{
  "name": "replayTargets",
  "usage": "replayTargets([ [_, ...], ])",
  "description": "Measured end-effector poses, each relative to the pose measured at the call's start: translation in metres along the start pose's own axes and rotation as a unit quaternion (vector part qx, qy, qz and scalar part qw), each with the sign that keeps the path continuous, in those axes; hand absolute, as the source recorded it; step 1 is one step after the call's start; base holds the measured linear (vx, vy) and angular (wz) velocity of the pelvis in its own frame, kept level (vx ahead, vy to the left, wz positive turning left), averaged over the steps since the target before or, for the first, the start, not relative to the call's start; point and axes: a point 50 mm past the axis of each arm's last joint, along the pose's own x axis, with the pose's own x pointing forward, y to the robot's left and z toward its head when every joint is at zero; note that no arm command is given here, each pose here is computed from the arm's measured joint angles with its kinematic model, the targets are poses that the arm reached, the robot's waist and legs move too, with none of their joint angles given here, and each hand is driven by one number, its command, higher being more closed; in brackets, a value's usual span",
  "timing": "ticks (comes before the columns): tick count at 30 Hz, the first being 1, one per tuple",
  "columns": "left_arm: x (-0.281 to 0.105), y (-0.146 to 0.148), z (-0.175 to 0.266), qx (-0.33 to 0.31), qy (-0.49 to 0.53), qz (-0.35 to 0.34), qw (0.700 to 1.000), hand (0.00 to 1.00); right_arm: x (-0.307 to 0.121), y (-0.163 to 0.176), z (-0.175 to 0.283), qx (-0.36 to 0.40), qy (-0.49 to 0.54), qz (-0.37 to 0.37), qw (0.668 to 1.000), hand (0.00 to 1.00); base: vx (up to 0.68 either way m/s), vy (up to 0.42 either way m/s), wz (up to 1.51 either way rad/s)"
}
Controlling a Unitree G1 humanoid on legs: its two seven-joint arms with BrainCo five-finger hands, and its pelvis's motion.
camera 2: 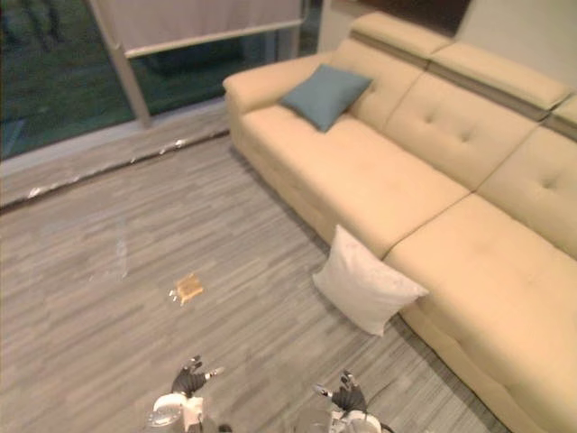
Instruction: Pick up cushions and gather them together orderly.
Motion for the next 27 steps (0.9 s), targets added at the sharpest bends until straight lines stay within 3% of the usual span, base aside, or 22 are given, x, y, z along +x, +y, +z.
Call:
replayTargets([
  [6,0.0,0.012,-0.009,0.03,0.026,0.004,0.999,0.0,0.007,-0.006,0.013,-0.02,-0.012,0.0,1.0,0.0,0.48,-0.01,-0.7],
  [9,0.003,-0.002,-0.003,0.032,0.018,-0.016,0.999,0.0,0.012,-0.017,0.027,-0.025,-0.028,-0.014,0.999,0.0,0.35,-0.093,-0.6],
  [22,0.003,-0.015,0.015,-0.027,-0.028,-0.015,0.999,0.0,0.006,-0.026,0.007,-0.01,0.006,-0.039,0.999,0.0,0.26,-0.012,-0.77],
  [27,0.001,-0.01,0.01,-0.027,-0.023,-0.008,0.999,0.0,0.0,-0.004,-0.004,-0.003,0.012,-0.012,1.0,0.0,0.37,0.204,-0.97],
])
